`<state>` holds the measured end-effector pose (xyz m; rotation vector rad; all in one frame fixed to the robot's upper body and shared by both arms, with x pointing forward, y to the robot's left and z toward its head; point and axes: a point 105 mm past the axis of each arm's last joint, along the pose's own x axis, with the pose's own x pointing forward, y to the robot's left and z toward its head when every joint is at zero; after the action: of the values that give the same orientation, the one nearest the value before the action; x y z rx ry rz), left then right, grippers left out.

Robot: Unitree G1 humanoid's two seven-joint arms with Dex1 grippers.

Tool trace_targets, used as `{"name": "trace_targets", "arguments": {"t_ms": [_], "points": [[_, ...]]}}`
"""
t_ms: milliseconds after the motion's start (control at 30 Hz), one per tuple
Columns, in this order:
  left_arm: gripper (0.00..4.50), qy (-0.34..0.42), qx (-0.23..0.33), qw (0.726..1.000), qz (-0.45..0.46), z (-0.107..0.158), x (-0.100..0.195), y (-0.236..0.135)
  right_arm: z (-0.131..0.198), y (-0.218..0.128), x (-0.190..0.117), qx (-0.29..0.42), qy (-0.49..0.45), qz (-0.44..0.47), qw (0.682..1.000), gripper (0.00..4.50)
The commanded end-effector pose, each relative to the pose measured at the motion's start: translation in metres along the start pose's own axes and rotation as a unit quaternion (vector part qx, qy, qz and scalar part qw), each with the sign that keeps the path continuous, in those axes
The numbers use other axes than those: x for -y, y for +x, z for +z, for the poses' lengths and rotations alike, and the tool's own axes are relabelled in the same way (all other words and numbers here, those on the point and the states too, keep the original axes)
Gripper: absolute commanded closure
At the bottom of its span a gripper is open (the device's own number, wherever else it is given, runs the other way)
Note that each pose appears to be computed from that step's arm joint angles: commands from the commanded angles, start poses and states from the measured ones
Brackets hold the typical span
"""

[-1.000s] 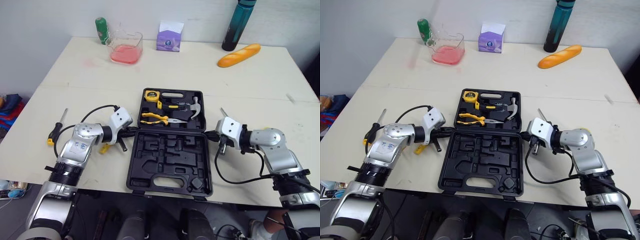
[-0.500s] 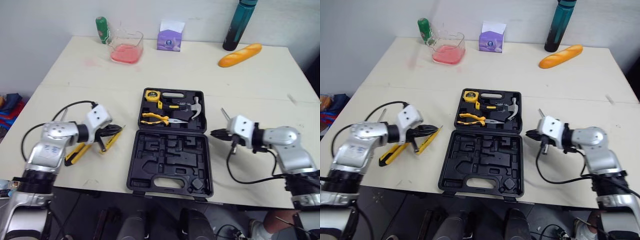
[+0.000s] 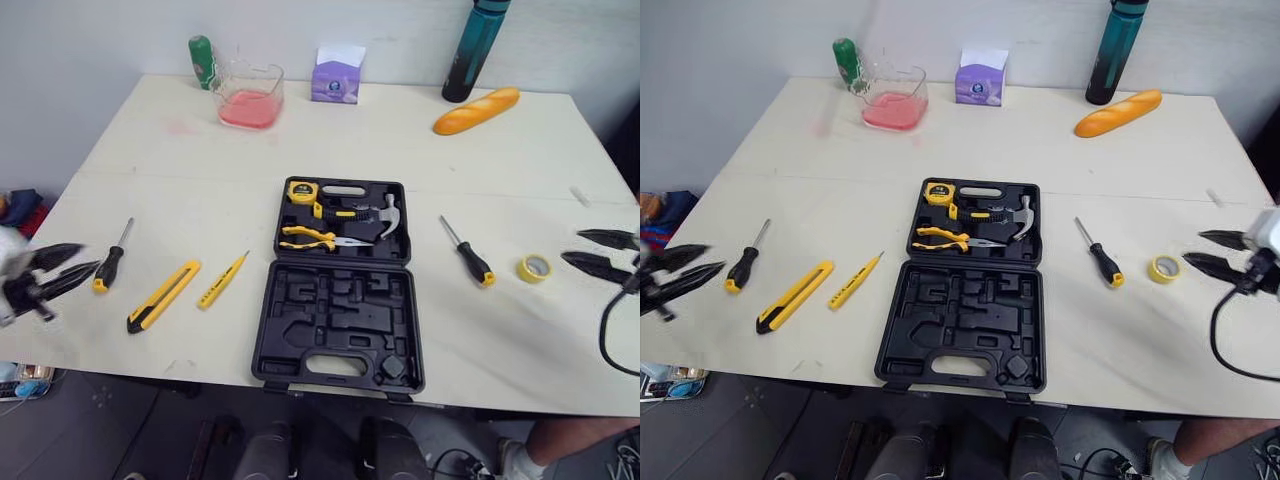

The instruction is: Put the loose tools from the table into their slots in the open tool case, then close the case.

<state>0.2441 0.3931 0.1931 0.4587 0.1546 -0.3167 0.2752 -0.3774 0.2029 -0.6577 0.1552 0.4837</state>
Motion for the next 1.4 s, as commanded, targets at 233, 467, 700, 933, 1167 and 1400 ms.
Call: {"name": "trace_targets", "arguments": {"t_ms": [233,467,700,933,1167,1400], "points": [[0.1,-0.034,-0.06,0.941,0.33,-0.06,-0.088,-0.119,-0.043,-0.075,0.06,-0.035,0.036,-0.279,0.959,0.0],[0.1,-0.066,-0.091,0.927,0.358,-0.082,-0.092,-0.139,-0.062,-0.085,0.056,-0.074,0.044,-0.316,0.945,0.0],[0.1,-0.072,-0.075,0.937,0.332,-0.08,-0.09,-0.128,-0.071,-0.082,0.049,-0.097,0.038,-0.313,0.944,0.0],[0.1,-0.053,-0.04,0.95,0.305,-0.069,-0.088,-0.115,-0.063,-0.067,0.036,-0.06,0.043,-0.252,0.965,0.0],[0.1,-0.053,-0.024,0.975,0.215,-0.054,-0.074,-0.084,-0.022,-0.021,0.0,0.061,0.111,-0.104,0.986,0.0],[0.1,-0.112,0.021,0.98,0.166,-0.018,-0.055,-0.047,0.033,0.019,-0.038,0.16,0.1,0.016,0.982,0.0]]}}
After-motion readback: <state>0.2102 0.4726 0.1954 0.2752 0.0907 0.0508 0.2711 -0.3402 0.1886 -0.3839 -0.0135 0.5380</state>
